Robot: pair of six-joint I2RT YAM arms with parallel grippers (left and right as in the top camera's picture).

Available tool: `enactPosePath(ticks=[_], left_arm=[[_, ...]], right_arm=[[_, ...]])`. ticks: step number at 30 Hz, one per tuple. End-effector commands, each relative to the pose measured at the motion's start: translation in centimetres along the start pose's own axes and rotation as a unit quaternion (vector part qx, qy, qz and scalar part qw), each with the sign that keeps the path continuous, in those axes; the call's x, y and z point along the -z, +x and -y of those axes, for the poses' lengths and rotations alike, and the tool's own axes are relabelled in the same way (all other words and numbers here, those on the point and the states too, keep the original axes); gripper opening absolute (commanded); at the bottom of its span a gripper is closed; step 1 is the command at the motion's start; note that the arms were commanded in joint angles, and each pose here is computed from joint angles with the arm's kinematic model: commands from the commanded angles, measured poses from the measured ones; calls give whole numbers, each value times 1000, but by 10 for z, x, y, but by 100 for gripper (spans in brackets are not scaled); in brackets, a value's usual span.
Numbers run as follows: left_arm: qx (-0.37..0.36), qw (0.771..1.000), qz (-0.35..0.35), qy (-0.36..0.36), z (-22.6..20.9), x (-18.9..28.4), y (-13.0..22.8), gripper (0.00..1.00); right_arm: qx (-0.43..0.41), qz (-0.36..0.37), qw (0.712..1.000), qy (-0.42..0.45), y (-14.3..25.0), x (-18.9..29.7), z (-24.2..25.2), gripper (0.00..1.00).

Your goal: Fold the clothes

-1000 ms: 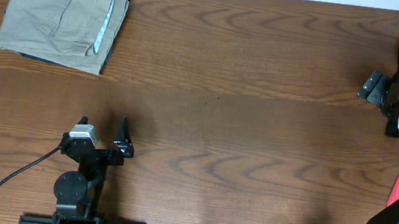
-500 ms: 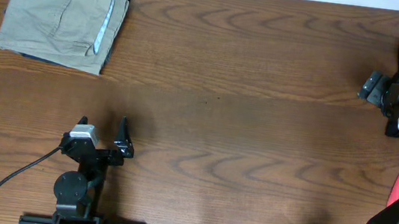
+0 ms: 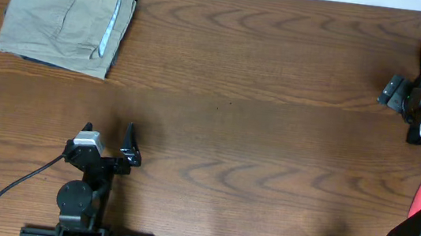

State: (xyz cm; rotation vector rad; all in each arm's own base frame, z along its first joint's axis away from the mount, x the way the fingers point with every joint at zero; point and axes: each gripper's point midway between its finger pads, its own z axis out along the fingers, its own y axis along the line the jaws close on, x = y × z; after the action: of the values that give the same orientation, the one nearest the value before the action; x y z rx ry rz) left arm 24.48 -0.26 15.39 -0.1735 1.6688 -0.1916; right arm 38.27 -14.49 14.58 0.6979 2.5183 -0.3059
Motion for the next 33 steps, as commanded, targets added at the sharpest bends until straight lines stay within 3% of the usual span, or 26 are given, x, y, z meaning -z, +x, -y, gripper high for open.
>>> enactPosePath(ticks=[1, 7, 12, 21, 33], left_arm=[[-3, 1000, -20, -9, -5, -1, 15, 98], [-3, 1000, -21, -9, -5, -1, 15, 98], [-3, 1000, -21, -9, -5, -1, 15, 98], [-3, 1000, -21, -9, -5, -1, 15, 98], [-3, 1000, -21, -9, -5, -1, 15, 98]], right_arm=[[-4, 8, 1000, 6, -5, 4, 5, 99], [-3, 11, 1000, 5, -5, 7, 5, 99], [-10, 51, 999, -6, -17, 38, 6, 99], [-23, 207, 976, -61, -39, 164, 6, 99], [-38, 362, 922, -134, -16, 297, 23, 99]])
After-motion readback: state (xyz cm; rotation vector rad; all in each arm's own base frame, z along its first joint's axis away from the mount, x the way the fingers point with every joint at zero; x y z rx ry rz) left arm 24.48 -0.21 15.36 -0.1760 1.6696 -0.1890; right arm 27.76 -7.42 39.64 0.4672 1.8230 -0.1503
